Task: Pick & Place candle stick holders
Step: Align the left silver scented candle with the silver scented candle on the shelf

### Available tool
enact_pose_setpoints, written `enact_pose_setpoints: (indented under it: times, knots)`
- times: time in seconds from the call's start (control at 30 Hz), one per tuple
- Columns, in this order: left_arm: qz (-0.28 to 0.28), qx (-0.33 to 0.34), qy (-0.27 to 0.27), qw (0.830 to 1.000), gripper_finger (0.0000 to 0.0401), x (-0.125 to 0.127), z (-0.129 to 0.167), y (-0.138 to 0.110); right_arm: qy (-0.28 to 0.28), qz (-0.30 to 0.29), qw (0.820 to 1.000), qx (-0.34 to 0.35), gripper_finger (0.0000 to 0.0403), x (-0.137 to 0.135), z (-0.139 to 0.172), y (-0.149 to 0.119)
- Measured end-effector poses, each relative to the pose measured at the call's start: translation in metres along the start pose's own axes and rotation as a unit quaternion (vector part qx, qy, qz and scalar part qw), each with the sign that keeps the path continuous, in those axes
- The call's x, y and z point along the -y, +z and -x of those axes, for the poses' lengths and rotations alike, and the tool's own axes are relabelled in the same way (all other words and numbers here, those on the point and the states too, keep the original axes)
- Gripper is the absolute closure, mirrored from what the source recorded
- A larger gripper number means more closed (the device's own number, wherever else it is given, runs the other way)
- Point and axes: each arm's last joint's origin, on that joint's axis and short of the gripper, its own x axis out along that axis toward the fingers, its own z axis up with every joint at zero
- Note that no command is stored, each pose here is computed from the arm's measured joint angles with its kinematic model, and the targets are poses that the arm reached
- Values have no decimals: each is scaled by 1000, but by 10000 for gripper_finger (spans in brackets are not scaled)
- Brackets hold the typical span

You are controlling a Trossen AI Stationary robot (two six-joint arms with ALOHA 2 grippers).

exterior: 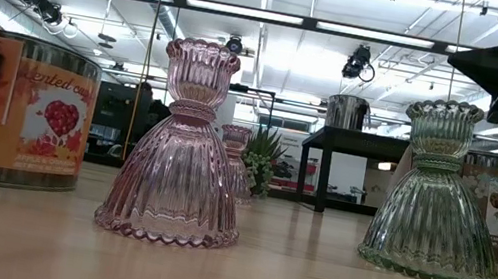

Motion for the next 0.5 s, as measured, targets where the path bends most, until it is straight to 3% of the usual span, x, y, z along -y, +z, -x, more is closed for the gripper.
enact_pose_setpoints:
  times: [0.5]
  knots:
    - [7,1,14,1000,2,-1,-9,3,0,0,1000,0,385,0,0,0]
